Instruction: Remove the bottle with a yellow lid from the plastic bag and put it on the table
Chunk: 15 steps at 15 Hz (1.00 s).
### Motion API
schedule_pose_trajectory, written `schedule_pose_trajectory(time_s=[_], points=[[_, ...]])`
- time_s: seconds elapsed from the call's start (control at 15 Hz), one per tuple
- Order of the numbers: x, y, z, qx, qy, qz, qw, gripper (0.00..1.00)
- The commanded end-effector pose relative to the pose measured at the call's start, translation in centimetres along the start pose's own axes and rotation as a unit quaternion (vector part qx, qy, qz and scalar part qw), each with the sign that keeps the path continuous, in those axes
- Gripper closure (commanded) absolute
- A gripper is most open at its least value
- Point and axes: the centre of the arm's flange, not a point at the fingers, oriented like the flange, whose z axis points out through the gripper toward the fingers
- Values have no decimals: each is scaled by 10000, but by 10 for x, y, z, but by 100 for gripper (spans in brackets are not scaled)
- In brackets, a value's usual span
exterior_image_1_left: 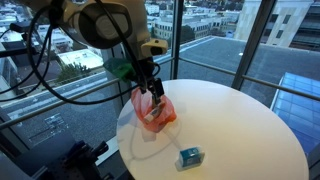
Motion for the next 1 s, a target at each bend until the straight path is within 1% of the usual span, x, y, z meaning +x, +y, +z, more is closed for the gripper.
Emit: schedule_pose_trajectory(time_s=[0.0,0.13,0.4,0.93], points=[[0,0,0,0,4,0,10000,0],[1,0,0,-33,-34,15,10000,0],[7,-10,22,-80,-212,-58,9997,0],[27,-47,64,-45,-462,-278,9985,0]])
